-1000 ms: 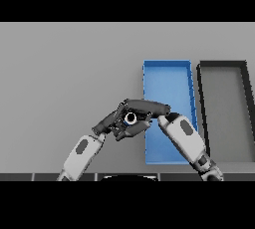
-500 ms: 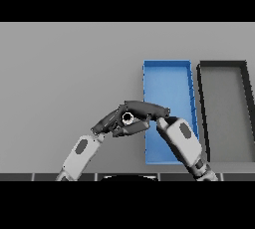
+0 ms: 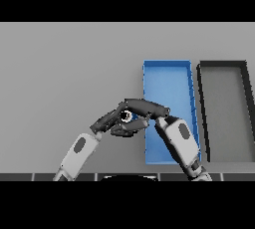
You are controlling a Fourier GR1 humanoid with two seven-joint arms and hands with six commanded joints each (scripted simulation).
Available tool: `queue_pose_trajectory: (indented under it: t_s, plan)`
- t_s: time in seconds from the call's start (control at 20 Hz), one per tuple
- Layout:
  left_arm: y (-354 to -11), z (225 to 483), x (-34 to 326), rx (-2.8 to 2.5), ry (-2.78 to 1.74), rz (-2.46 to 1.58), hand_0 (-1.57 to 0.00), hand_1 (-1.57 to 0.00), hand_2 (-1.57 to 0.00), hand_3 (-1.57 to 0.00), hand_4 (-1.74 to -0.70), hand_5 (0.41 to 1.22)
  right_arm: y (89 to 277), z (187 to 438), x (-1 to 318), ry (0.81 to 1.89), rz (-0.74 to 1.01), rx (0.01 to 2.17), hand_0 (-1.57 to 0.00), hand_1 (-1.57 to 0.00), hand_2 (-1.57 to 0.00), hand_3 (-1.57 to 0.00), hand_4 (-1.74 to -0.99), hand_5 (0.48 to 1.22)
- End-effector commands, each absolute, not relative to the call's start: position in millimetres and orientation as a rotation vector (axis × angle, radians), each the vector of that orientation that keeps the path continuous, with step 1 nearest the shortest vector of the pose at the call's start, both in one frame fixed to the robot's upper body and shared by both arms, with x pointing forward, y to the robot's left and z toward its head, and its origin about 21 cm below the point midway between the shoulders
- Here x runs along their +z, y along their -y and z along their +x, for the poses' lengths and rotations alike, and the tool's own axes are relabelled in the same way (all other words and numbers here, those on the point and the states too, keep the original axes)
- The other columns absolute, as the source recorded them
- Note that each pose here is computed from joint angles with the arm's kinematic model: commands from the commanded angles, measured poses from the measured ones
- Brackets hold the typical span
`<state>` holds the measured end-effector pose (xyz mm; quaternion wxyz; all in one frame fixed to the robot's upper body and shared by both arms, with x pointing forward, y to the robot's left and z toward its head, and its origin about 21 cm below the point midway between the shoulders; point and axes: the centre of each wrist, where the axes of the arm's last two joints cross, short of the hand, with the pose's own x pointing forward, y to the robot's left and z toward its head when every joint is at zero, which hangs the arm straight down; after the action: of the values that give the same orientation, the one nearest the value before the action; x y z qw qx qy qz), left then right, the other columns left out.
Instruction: Pick up the blue pipe and place it into the blue bin.
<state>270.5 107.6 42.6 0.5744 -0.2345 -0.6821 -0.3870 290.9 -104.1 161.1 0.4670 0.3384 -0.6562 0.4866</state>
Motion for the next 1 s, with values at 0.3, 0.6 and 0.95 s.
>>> queue_pose_trajectory:
  t_s: [0.3, 0.6, 0.95]
  plan:
    - [-108, 271, 38, -0.862, 1.540, -0.526, -0.03, -0.02, -0.02, -0.02, -0.97, 0.531, 98.6, 295, 165, 1.619, 0.857, 1.138, -1.57, -1.57, -1.57, -1.57, -1.497, 1.221]
    - [-106, 269, 37, -0.873, 1.516, -0.492, -0.01, -0.01, -0.01, 0.00, -0.97, 0.485, 108.3, 310, 220, 1.614, 0.966, 1.007, -1.57, -1.57, -1.57, -1.57, -1.494, 1.221]
    - [-111, 265, 39, -0.894, 1.532, -0.493, 0.00, 0.00, 0.00, 0.00, -0.95, 0.468, 132.1, 347, 291, 1.792, 0.937, 0.761, -1.57, -1.57, -1.57, -1.57, -1.498, 1.221]
